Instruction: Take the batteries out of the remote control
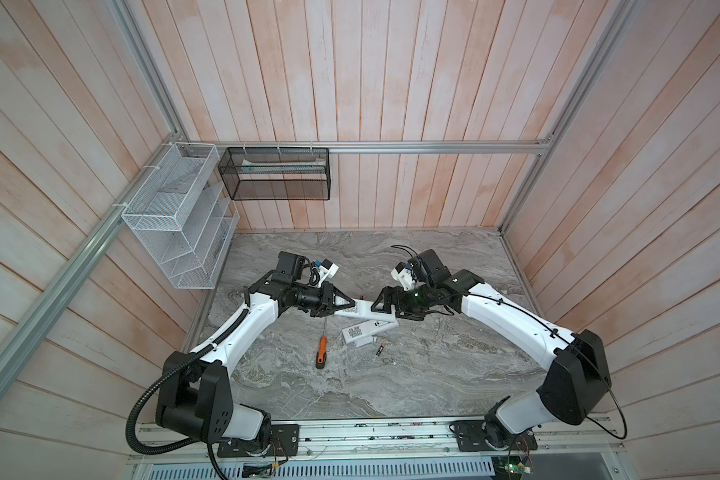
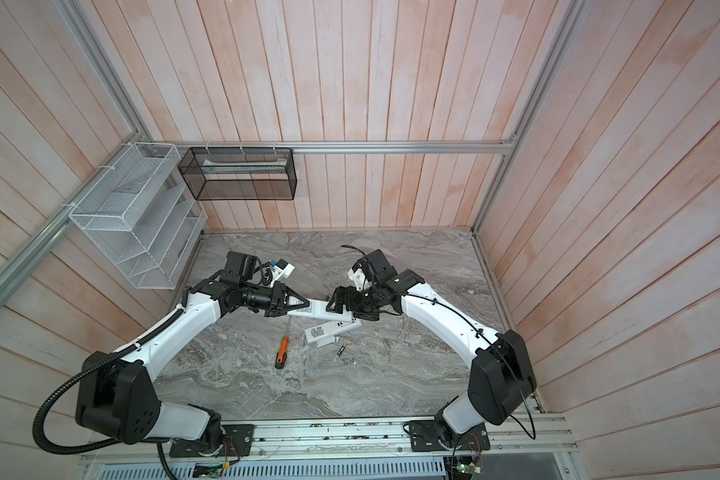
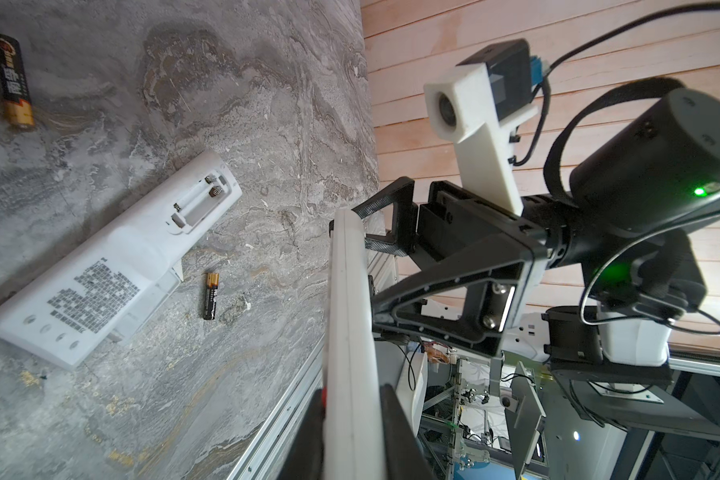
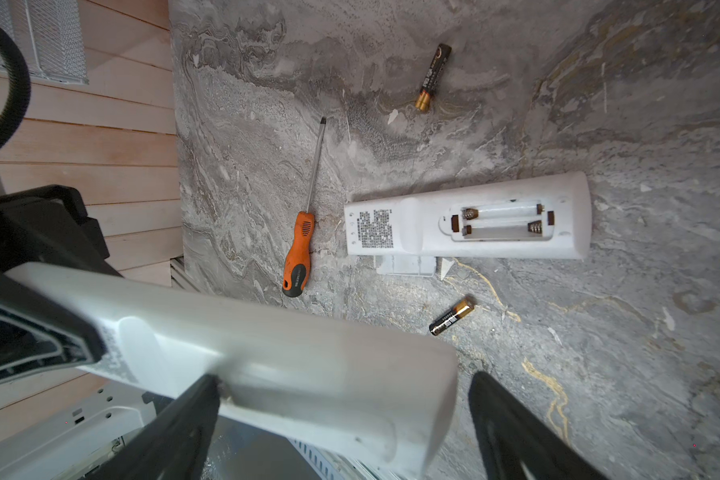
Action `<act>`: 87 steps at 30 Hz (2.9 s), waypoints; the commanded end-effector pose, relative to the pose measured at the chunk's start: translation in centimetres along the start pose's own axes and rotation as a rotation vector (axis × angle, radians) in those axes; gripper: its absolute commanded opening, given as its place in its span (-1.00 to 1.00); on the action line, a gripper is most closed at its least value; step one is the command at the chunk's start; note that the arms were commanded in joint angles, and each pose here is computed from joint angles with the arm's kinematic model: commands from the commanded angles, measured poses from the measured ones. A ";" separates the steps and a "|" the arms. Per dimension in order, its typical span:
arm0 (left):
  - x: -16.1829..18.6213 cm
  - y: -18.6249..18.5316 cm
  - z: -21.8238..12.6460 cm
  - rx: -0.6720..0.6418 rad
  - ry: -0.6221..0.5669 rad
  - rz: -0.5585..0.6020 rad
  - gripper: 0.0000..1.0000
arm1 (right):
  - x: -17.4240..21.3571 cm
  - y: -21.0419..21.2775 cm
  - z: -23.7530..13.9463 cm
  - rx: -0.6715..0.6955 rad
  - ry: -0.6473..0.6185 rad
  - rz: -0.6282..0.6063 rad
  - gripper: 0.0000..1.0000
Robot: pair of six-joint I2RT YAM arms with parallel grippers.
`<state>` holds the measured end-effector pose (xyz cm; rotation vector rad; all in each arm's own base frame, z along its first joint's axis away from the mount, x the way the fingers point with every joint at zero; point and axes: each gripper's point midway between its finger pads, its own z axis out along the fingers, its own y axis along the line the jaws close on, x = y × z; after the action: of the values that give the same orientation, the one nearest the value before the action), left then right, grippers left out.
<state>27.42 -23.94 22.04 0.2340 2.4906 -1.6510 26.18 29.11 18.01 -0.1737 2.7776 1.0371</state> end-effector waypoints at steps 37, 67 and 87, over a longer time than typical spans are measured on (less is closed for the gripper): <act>-1.4 -0.7 -0.8 -0.061 -0.037 0.071 -1.00 | -0.1 -5.5 -0.8 0.416 0.033 0.028 0.91; -0.3 5.4 -0.5 -0.292 0.013 0.024 -1.00 | 1.3 -4.9 0.3 0.326 0.023 0.022 0.92; -1.4 5.1 -0.5 -0.274 -0.033 0.015 -1.00 | 4.9 -7.9 2.1 0.157 0.089 0.131 0.86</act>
<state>29.18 -21.81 16.99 0.1916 2.6923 -1.2793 22.75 23.26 9.49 -0.0115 3.0139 0.7255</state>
